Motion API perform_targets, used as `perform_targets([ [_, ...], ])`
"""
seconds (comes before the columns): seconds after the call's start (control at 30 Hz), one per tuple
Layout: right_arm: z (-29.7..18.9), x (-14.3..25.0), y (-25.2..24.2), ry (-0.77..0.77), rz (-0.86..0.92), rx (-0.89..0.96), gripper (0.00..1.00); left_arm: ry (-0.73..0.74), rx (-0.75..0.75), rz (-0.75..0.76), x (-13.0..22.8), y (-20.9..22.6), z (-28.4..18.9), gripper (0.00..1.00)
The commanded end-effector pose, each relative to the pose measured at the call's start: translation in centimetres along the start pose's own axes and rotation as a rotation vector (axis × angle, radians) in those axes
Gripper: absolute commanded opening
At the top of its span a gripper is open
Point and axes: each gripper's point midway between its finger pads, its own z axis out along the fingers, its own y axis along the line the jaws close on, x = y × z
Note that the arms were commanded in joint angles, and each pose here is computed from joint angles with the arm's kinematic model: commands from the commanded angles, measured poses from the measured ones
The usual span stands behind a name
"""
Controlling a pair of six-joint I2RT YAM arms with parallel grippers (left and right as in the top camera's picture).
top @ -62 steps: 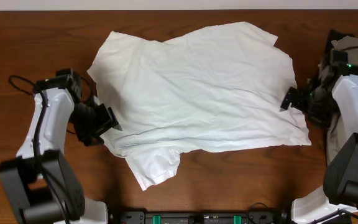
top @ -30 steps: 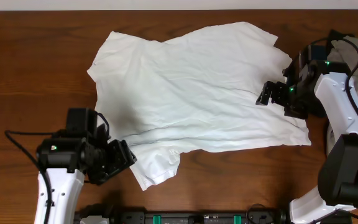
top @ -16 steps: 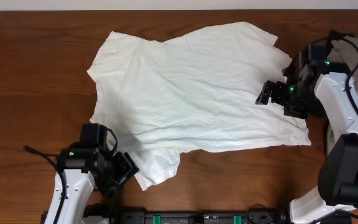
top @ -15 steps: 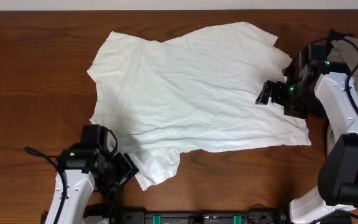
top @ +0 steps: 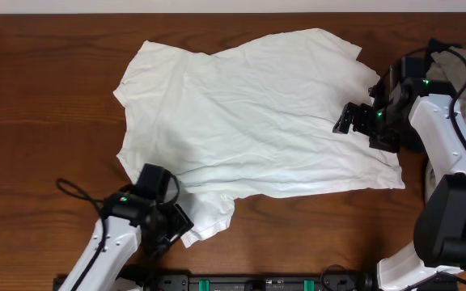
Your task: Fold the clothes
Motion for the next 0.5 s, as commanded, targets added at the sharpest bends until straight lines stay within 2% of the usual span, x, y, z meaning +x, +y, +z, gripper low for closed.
perform_targets([
  [0.0, -0.3, -0.1, 0.4, -0.006, 0.002, -0.004, 0.99, -0.03, -0.059, -0.047, -0.4, 0.6, 0.6, 0.68],
  [0.47, -0.3, -0.1, 0.1, -0.005, 0.002, 0.011, 0.99, 0.0, -0.112, -0.05, -1.0, 0.1, 2.7, 0.67],
])
